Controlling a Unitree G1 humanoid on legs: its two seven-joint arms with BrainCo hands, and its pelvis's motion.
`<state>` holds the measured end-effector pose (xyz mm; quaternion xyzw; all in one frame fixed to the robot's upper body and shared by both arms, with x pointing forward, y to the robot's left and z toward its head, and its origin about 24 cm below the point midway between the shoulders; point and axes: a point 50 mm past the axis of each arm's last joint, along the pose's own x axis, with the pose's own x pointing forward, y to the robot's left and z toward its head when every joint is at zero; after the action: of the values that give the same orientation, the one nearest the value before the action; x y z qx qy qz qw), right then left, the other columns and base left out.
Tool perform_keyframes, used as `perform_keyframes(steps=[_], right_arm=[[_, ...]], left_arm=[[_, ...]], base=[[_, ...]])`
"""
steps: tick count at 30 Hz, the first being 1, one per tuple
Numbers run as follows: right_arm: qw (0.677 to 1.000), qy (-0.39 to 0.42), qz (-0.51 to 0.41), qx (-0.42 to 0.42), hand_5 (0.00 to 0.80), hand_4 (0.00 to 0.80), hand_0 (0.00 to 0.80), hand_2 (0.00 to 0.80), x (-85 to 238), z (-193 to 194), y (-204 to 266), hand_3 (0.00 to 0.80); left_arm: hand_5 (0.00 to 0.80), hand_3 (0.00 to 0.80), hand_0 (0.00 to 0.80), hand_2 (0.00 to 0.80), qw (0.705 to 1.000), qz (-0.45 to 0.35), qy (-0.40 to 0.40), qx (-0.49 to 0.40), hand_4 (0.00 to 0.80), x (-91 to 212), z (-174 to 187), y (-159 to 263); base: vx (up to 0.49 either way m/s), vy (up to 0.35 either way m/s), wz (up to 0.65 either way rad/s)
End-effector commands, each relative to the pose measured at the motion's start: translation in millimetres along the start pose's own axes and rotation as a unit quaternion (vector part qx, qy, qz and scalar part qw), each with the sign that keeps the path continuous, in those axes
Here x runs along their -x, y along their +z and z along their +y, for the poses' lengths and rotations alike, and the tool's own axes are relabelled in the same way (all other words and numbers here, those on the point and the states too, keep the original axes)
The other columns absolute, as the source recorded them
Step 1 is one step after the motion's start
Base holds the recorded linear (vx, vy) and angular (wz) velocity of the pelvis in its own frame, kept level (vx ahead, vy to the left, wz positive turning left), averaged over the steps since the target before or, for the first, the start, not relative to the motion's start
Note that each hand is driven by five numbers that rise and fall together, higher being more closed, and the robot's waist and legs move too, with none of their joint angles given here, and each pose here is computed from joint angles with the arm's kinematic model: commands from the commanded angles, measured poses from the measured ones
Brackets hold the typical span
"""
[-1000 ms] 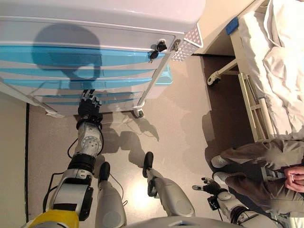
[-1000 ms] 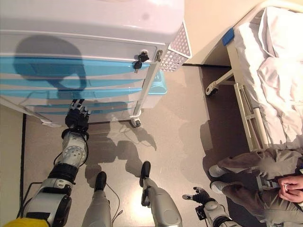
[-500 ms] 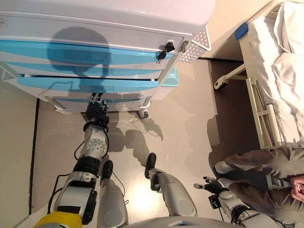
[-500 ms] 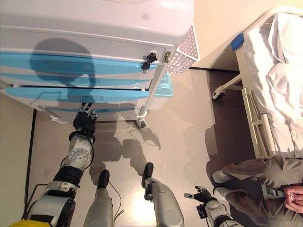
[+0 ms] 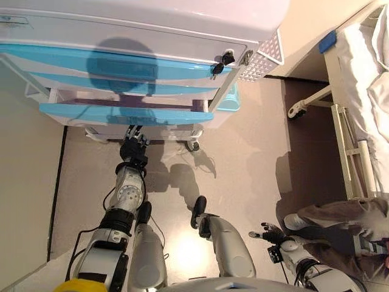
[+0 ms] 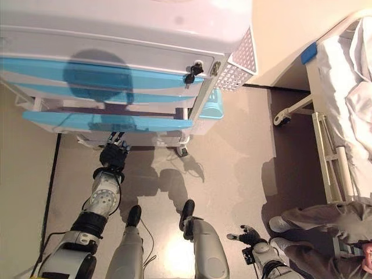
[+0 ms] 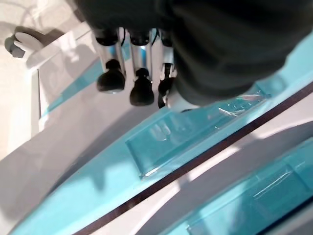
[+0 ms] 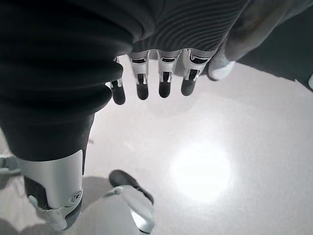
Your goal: Open the drawer and pick up the medicine
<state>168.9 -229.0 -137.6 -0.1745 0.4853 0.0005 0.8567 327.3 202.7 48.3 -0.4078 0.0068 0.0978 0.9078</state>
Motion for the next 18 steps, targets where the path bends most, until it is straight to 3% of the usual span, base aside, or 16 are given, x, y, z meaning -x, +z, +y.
perform_keyframes(steps=[1,18], right_arm=[[0.999,-0.029,0.037,0.018,0.0,0.0,0.0,0.0,6,-18,-28,0.0],[0.998,-0.043,0.045,0.004,0.0,0.0,0.0,0.0,7,-25,-32,0.0]], left_arm=[[0.8,0.8,0.8,0.8,0.942,-0.142,-0.304,-0.002,0.8,18,-117,57],[0.8,0.8,0.8,0.8,0.949,-0.09,-0.3,0.011,0.8,33,-99,31]], base=[[-0.002,-0.015,0.09],[0.006,-0.018,0.11]])
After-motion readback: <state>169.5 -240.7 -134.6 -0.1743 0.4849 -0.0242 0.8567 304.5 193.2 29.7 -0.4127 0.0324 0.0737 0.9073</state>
